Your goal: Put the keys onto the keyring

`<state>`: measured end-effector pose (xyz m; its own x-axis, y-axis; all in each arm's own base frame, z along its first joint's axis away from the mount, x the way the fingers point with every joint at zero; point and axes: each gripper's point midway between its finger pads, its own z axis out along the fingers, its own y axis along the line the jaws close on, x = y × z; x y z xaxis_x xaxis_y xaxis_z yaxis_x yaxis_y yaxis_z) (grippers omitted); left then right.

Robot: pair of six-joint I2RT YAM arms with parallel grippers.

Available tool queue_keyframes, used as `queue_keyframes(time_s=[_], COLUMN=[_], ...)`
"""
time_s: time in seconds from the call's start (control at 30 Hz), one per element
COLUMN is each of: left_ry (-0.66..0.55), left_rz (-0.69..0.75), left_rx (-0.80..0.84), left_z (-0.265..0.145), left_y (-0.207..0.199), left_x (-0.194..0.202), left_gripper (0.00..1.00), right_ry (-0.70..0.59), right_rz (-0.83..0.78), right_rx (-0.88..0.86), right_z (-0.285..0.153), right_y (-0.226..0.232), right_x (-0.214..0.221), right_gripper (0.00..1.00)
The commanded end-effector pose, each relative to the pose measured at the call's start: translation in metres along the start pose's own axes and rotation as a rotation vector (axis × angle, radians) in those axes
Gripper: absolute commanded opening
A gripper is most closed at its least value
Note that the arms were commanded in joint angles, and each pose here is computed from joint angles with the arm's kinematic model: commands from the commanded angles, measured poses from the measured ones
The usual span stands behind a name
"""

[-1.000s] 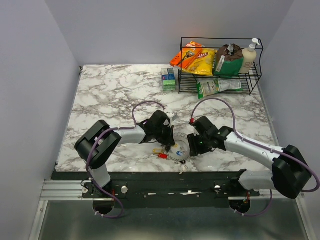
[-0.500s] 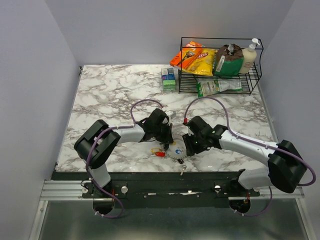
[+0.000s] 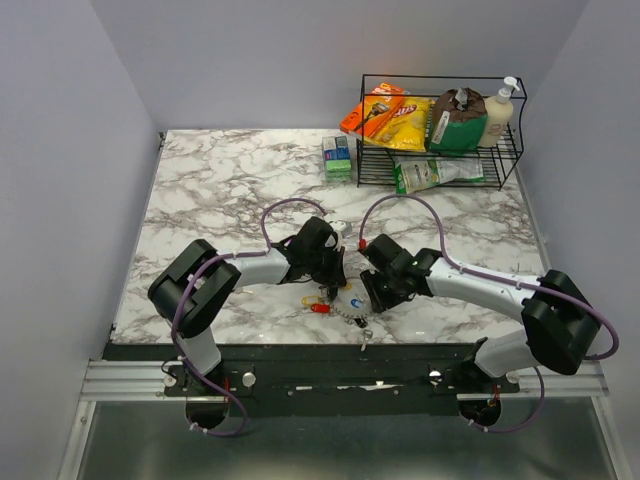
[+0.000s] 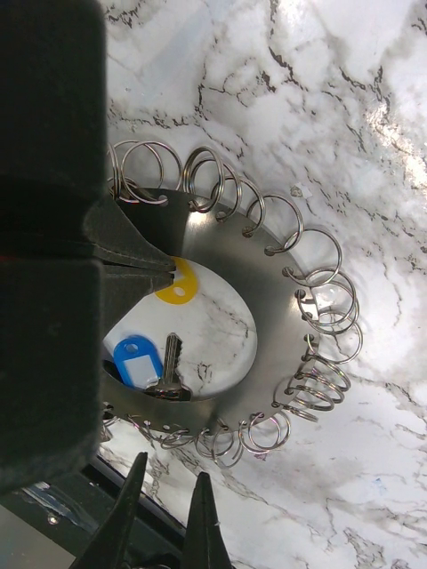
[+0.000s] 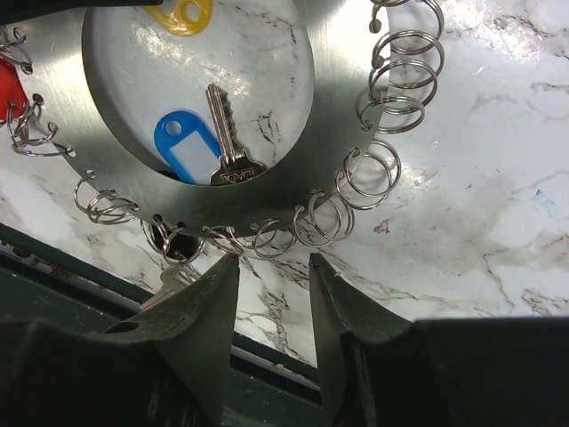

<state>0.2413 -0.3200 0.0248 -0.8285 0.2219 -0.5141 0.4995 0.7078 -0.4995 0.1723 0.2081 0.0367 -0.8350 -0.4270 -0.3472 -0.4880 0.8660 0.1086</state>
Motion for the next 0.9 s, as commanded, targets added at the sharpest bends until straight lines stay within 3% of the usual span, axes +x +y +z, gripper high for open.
queue_keyframes(time_s=[0.0,0.5,0.63,0.87], left_ry=[0.082,0.087,0.088,0.087], left_rz=[-0.007,-0.007,-0.004,-0.002], left_rx=[-0.109,-0.103,-0.102,-0.096], left_z=[0.0,0.0,0.0,-0.001], left_y=[0.029,0.029,0.029,0.027], left_x=[0.024,0.026,0.026,0.026], left_gripper=[0.0,0.0,0.0,0.0], right_ry=[0.028,0.088,0.07,0.006], right_rz=[-0.002,0.004,0.004,-0.01], right_rx=[0.014,0.015,0.01,0.021], right_z=[0.005,0.025,0.024,0.017], right_y=[0.0,0.002,0.003,0.003], right_x=[0.008,0.022,0.018,-0.002], right_gripper=[0.45,0.45,0.38,0.36])
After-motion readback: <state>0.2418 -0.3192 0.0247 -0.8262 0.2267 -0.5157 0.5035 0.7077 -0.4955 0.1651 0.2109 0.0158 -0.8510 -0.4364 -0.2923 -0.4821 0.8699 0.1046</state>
